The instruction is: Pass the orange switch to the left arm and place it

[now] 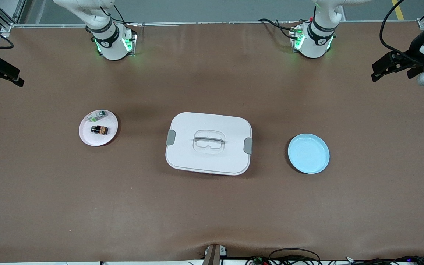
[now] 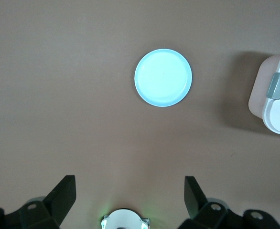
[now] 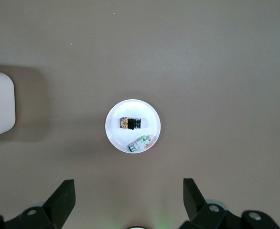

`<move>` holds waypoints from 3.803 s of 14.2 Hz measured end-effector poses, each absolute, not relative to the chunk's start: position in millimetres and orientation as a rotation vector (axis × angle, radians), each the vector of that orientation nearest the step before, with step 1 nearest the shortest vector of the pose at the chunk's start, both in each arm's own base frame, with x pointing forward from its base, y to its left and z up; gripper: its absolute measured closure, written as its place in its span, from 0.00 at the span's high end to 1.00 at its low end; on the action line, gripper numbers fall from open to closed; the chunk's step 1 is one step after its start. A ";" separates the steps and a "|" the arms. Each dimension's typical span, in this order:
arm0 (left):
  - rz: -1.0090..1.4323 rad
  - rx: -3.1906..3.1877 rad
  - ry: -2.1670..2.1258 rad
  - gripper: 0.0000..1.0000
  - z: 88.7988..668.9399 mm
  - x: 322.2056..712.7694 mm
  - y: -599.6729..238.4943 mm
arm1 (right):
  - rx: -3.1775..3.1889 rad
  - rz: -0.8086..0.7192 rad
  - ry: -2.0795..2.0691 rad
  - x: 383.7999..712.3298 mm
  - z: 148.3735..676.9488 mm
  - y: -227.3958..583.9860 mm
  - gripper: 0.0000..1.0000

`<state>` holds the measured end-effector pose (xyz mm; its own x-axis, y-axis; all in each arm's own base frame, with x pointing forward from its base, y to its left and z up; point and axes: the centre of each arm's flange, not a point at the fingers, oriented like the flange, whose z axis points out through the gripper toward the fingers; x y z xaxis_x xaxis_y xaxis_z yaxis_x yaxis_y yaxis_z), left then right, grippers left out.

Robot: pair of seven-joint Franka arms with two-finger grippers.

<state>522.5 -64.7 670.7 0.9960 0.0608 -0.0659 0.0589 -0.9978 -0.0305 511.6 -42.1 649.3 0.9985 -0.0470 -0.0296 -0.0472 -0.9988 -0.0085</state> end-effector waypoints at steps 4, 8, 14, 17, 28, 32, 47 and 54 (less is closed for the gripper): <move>0.104 -3.110 -0.093 1.00 670.7 522.5 -64.7 | -3.130 0.053 0.065 513.1 646.9 -42.1 1.00; 0.104 -3.110 -0.093 1.00 670.7 522.5 -64.7 | -3.128 0.064 0.056 513.4 645.4 -39.0 1.00; 0.101 -3.110 -0.093 1.00 670.9 522.8 -64.7 | -3.128 0.246 0.134 507.7 613.3 23.8 1.00; 0.100 -3.110 -0.093 1.00 670.9 522.8 -64.8 | -3.134 0.281 0.110 505.9 571.1 45.3 1.00; 0.101 -3.110 -0.092 1.00 670.7 522.8 -65.1 | -3.135 0.210 0.153 468.4 411.4 30.8 1.00; 0.103 -3.110 -0.092 1.00 669.8 523.3 -65.3 | -3.133 0.189 0.190 476.0 362.9 18.4 1.00; 0.098 -3.114 -0.097 1.00 658.6 535.0 -64.0 | -3.178 0.286 0.173 494.7 228.6 -12.0 1.00; 0.097 -3.114 -0.101 1.00 658.7 535.4 -62.6 | -3.176 0.321 0.167 505.2 206.7 -12.5 1.00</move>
<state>535.4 -62.6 658.7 0.9960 0.0657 -0.0612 0.0642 -0.9976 -0.0266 505.2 -12.5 206.7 0.9744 -0.1093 -0.1966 -0.0982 -0.9930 0.0655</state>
